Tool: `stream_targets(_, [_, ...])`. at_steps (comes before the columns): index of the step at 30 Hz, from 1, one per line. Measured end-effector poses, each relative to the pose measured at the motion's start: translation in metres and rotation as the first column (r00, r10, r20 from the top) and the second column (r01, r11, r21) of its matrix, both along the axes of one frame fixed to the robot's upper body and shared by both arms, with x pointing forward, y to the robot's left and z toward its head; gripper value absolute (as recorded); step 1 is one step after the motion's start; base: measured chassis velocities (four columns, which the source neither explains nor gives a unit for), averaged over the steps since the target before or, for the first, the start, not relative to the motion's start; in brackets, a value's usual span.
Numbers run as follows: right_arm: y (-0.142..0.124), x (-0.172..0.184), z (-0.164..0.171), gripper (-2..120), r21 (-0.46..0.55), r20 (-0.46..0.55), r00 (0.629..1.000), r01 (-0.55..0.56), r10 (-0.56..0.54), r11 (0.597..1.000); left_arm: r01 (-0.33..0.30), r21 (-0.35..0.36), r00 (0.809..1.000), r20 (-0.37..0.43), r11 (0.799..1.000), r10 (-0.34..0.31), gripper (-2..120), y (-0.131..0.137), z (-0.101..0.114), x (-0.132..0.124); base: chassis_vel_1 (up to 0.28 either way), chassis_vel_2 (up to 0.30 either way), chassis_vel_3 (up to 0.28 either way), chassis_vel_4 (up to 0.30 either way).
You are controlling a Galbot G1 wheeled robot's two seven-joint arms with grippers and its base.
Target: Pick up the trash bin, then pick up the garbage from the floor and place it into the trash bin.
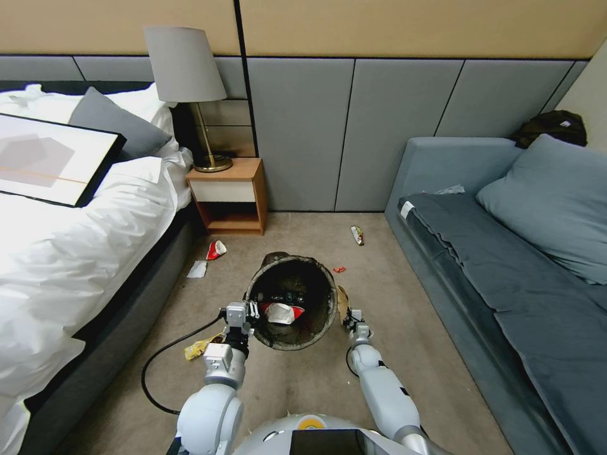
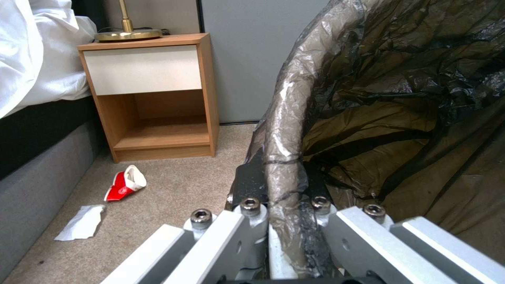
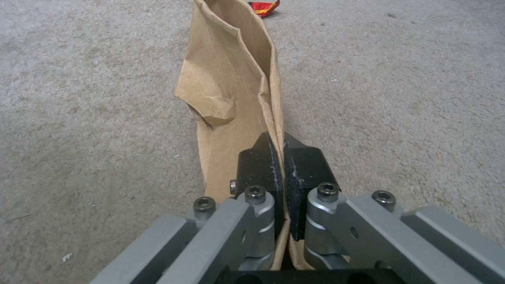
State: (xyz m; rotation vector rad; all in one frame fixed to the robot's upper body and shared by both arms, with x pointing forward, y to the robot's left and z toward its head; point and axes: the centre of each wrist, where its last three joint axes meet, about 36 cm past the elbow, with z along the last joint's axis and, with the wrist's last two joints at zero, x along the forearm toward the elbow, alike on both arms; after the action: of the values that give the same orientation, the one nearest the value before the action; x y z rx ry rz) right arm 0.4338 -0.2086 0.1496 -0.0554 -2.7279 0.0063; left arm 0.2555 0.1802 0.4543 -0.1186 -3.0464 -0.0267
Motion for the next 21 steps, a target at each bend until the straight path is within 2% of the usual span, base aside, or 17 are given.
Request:
stream_targets(12, [-0.002,0.001,0.008,0,0.005,0.040,0.999,0.013,-0.013,1.000,-0.001,0.003,1.000,-0.004,1.000,0.001,0,0.001,-0.001,0.000,0.000,0.000,0.000,0.000])
stream_targets(16, [-0.005,0.008,0.053,0,0.020,0.182,0.983,0.025,-0.028,0.999,0.002,0.003,1.000,-0.007,1.000,-0.002,0,0.002,-0.003,0.001,0.000,0.000,0.000,0.000])
stream_targets(17, [-0.005,0.008,0.053,0,0.020,0.182,0.983,0.025,-0.028,0.999,0.002,0.003,1.000,-0.007,1.000,-0.002,0,0.002,-0.003,0.001,0.000,0.000,0.000,0.000])
stream_targets(21, [-0.005,0.006,0.128,0,0.048,0.372,0.928,0.014,-0.031,0.999,0.006,0.002,1.000,-0.007,1.000,-0.006,0,0.002,-0.003,0.001,0.000,0.000,0.000,0.000])
